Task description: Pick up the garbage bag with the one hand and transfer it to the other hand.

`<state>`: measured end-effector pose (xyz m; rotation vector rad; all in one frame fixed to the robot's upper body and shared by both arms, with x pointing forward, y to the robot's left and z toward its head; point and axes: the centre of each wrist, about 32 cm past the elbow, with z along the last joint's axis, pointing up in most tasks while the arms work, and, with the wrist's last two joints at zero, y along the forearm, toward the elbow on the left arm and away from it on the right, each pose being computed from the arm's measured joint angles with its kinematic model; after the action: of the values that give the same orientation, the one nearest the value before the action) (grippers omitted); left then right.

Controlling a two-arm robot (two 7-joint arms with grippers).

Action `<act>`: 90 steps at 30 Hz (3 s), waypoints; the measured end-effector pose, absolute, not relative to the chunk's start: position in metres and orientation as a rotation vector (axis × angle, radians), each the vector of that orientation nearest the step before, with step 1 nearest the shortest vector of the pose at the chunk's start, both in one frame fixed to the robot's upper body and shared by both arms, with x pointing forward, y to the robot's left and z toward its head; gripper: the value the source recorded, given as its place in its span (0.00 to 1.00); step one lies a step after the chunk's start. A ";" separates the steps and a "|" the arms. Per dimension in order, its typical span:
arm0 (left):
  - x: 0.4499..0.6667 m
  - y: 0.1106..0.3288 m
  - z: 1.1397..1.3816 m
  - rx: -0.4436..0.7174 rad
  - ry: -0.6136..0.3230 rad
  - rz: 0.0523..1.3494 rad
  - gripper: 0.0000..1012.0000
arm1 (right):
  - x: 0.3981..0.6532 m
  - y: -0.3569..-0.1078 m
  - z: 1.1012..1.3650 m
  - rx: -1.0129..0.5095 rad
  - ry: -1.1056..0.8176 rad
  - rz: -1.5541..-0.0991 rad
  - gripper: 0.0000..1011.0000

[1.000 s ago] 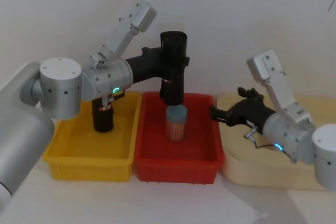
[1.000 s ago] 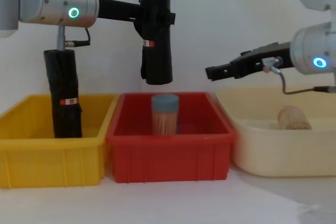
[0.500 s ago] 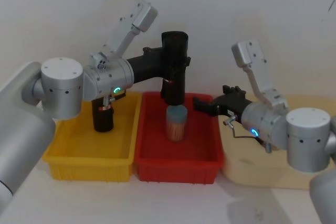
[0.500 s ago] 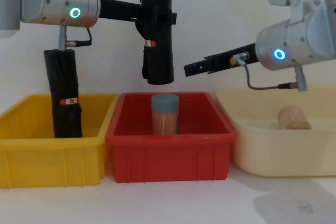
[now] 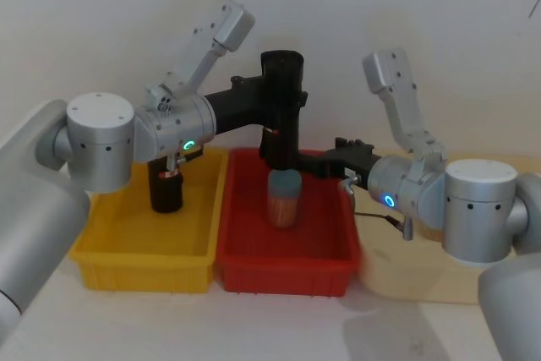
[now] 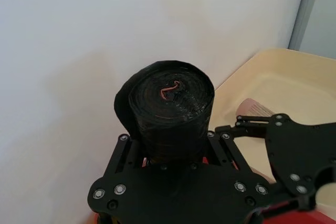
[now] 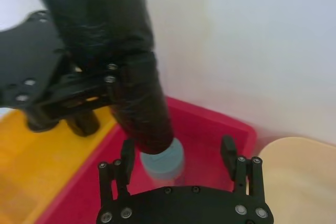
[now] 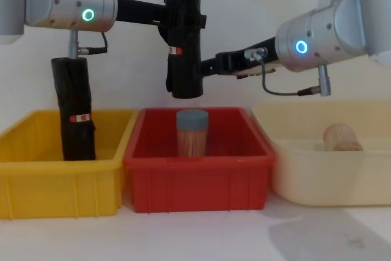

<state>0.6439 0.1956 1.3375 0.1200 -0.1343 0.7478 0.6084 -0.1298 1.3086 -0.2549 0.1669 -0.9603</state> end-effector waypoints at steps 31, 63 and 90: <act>0.644 0.196 1.338 0.120 -0.134 0.748 0.44 | 0.594 -0.113 1.314 -0.221 0.190 -0.847 0.99; 0.644 0.196 1.338 0.120 -0.134 0.748 0.44 | 0.630 -0.081 1.307 -0.160 0.181 -0.900 0.99; 0.644 0.196 1.338 0.120 -0.134 0.748 0.68 | 0.634 -0.076 1.306 -0.146 0.177 -0.905 0.53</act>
<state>0.6440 0.1956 1.3375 0.1200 -0.1341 0.7480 0.6337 -0.0762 1.3064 -0.1461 0.1769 -0.9047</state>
